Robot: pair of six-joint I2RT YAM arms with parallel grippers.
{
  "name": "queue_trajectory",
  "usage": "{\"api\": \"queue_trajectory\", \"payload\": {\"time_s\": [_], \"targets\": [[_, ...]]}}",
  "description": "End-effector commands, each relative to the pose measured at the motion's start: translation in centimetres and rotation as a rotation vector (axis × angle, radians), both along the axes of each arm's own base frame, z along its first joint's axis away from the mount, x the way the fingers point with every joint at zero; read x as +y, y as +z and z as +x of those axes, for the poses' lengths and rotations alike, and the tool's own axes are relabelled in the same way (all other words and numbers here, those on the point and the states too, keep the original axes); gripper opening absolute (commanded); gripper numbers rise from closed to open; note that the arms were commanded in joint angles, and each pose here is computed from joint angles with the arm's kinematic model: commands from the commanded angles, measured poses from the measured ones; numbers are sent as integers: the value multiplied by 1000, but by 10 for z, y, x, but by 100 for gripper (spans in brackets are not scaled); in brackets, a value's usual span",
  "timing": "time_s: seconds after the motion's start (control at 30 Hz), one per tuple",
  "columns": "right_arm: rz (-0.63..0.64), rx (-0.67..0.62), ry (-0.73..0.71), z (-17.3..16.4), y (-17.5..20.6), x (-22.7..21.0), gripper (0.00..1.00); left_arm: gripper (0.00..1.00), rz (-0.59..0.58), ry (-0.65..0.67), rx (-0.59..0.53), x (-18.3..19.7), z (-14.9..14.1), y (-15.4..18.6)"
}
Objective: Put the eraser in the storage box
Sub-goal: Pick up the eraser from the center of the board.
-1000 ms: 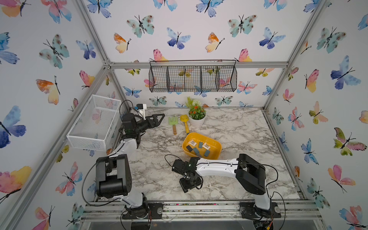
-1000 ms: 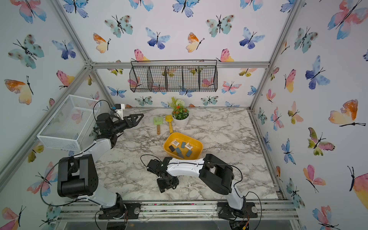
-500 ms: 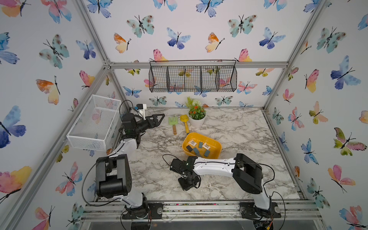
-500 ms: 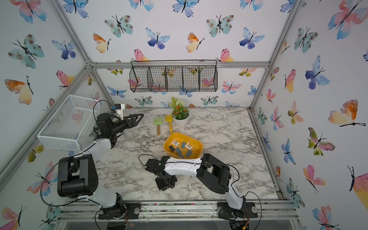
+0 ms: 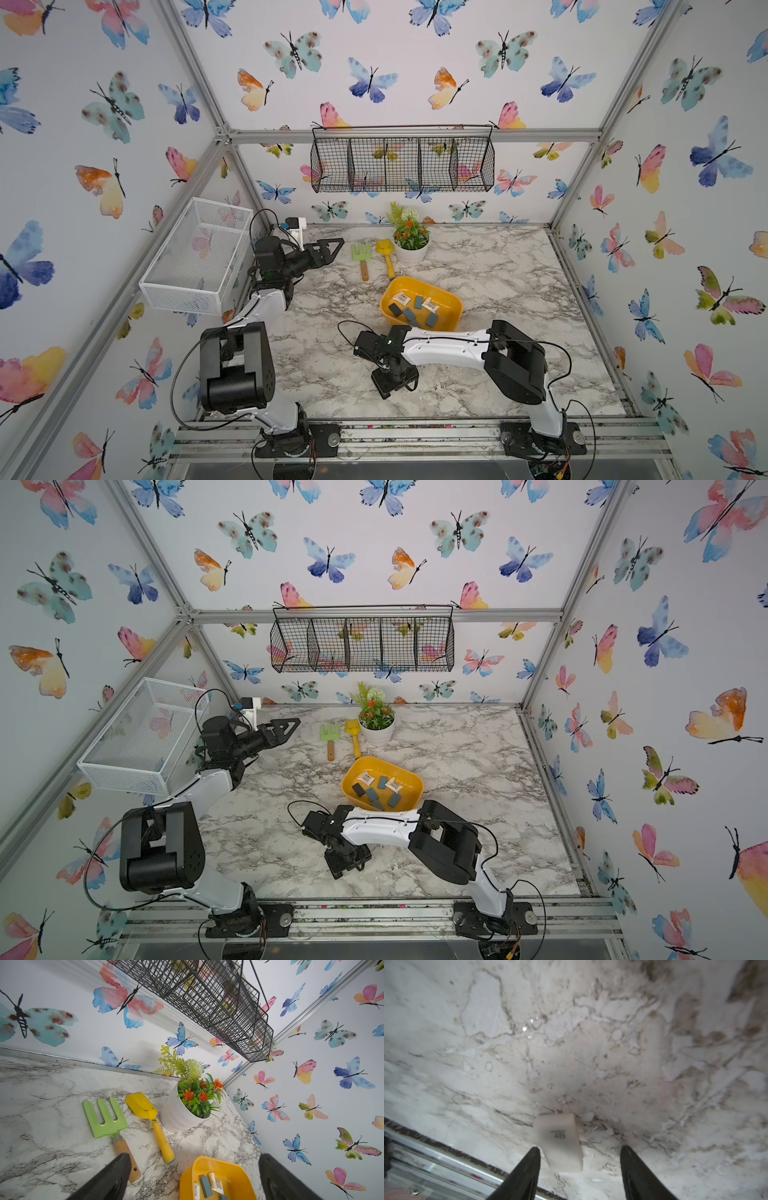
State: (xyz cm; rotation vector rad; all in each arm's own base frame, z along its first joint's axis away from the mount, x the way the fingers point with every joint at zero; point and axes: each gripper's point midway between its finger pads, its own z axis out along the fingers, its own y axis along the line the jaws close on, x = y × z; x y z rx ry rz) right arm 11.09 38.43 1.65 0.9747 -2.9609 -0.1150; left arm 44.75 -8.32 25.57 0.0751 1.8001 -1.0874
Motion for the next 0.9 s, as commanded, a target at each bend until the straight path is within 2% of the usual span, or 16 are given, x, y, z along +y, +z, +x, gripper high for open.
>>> {"api": "queue_trajectory", "payload": {"time_s": [0.0, 0.67, 0.87], "targets": [[-93, -53, 29, 9, -12, -12, 65, 98, 11, -18, -33, 1, -1, 9], [-26, -58, 153, -6, -9, 19, 58, 98, 12, -29, -21, 0, 0, 7], [-53, -60, 149, -6, -15, 15, 39, 98, 16, -29, -20, 0, 0, 6]]}}
